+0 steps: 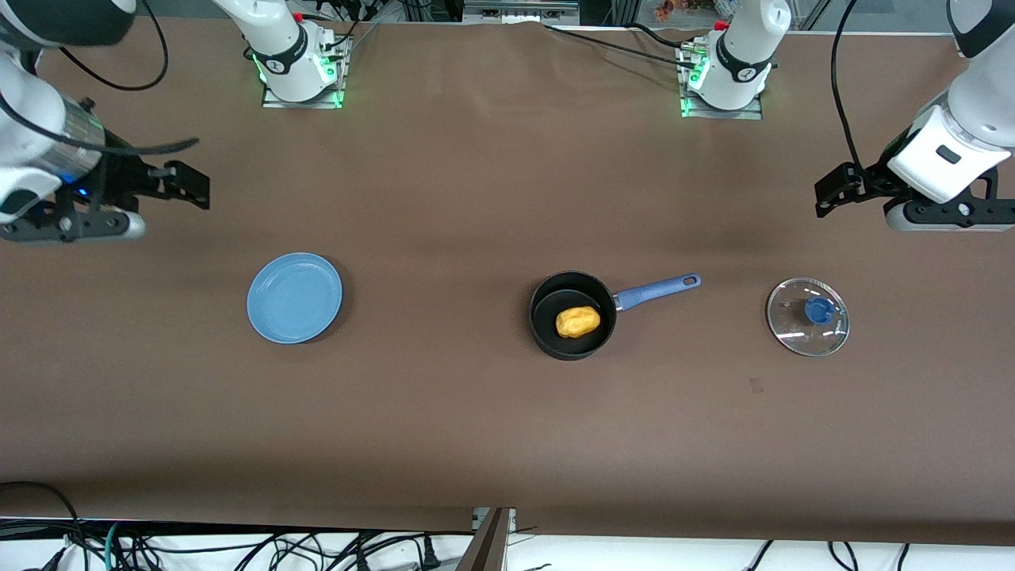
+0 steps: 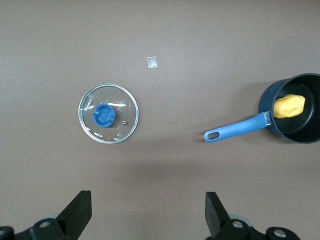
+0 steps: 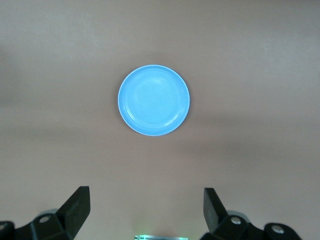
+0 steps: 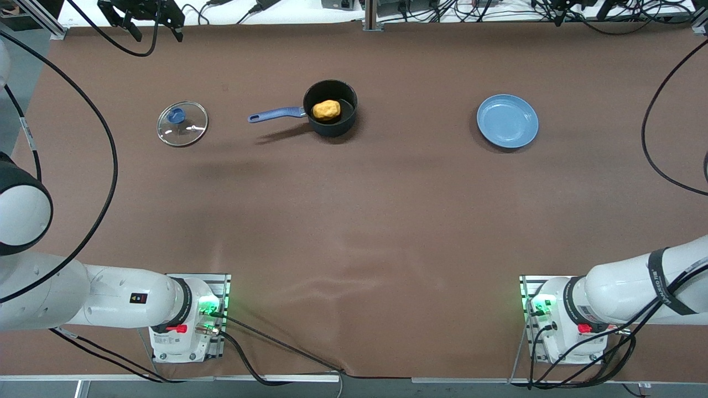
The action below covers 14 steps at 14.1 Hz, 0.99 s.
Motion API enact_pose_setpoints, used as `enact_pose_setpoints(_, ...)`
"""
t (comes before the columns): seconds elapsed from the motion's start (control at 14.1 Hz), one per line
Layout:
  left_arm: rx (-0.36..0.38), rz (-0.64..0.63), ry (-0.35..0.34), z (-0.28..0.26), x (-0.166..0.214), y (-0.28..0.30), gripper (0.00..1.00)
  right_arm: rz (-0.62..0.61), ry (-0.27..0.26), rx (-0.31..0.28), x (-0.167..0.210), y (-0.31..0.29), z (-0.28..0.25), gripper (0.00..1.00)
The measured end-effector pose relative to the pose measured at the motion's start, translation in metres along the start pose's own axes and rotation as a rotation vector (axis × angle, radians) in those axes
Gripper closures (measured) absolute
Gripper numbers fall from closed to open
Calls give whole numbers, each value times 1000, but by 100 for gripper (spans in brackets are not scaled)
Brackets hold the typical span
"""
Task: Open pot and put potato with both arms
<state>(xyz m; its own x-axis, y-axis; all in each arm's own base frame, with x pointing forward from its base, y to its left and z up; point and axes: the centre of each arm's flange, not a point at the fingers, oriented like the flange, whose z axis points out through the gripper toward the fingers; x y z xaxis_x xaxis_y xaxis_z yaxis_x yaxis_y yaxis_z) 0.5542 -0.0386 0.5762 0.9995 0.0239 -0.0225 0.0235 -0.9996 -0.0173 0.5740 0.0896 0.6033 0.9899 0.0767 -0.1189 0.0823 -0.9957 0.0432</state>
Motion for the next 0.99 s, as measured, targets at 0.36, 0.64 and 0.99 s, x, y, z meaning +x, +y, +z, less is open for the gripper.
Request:
enact_pose_setpoints(0.36,-13,-56,7,-4,5,-29,0,68,11,-7,-14,39,-11,0)
enact_pose_setpoints(0.64,-16,-57,44,-25,6,-29,0,42,20,-8,-19,43,-17,0)
enact_pose_setpoints(0.99,-17,-33,43,-28,6,-16,0,33,9,-8,-19,49,-13,0)
